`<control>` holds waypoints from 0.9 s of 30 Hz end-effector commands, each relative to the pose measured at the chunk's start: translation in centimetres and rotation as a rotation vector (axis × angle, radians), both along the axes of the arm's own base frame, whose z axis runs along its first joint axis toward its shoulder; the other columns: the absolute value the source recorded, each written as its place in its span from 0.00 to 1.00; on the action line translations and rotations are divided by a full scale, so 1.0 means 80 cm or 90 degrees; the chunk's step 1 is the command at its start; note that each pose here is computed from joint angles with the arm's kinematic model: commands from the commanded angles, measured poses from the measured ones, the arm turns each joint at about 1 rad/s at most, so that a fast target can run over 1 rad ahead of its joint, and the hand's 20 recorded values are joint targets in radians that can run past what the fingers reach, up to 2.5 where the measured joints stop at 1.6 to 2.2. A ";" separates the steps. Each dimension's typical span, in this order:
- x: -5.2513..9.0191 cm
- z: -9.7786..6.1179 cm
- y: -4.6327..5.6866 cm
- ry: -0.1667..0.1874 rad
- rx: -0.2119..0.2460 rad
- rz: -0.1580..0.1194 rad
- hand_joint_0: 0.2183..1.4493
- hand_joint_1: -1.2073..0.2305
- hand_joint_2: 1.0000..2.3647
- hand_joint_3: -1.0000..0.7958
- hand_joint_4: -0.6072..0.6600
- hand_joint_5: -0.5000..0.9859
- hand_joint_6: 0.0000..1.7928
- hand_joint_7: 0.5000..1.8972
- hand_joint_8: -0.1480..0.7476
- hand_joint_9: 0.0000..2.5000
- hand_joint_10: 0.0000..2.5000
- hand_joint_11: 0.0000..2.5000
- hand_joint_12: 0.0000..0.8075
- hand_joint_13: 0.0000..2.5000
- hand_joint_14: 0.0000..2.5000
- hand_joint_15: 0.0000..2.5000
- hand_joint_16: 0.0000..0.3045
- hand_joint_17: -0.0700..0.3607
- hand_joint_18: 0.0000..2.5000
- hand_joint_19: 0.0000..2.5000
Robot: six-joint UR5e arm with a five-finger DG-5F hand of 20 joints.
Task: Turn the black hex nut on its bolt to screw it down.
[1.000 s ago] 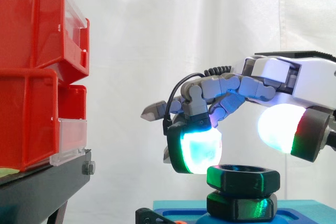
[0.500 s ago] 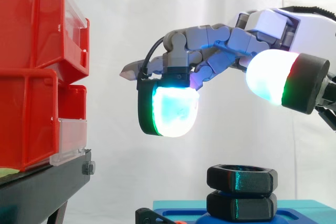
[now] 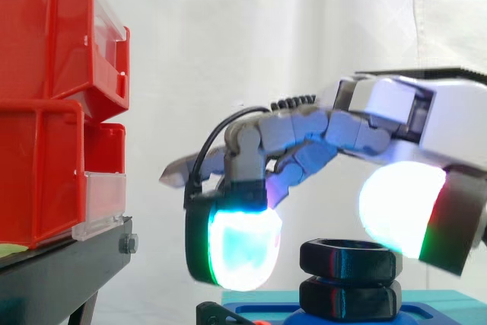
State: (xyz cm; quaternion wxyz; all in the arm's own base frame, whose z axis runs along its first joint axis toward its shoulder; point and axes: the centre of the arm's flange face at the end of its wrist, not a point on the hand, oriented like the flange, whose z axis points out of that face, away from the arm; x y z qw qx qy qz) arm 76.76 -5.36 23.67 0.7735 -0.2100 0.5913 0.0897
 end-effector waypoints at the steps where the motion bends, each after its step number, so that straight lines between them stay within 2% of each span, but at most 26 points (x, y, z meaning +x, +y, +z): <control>1: 0.002 -0.006 0.005 -0.003 0.002 0.003 0.21 0.79 0.00 0.28 0.58 0.32 0.28 0.69 0.39 0.35 0.00 0.01 0.42 0.19 0.00 0.00 0.17 0.43 0.22 0.23; 5: 0.003 -0.007 0.007 -0.002 0.001 0.003 0.21 0.79 0.00 0.28 0.57 0.33 0.28 0.77 0.38 0.35 0.00 0.00 0.42 0.20 0.00 0.00 0.17 0.43 0.22 0.23; 6: 0.003 -0.007 0.007 -0.002 0.002 0.003 0.21 0.79 0.00 0.28 0.57 0.34 0.28 0.82 0.38 0.36 0.00 0.00 0.42 0.20 0.00 0.00 0.17 0.43 0.23 0.23; 18: 0.001 -0.008 0.005 0.006 0.000 0.004 0.21 0.78 0.00 0.28 0.57 0.33 0.32 0.78 0.39 0.37 0.00 0.01 0.41 0.21 0.00 0.00 0.16 0.42 0.23 0.22; 27: -0.001 -0.008 -0.014 0.005 -0.001 -0.003 0.22 0.78 0.00 0.28 0.57 0.33 0.33 0.77 0.39 0.38 0.00 0.01 0.41 0.21 0.00 0.00 0.16 0.42 0.23 0.23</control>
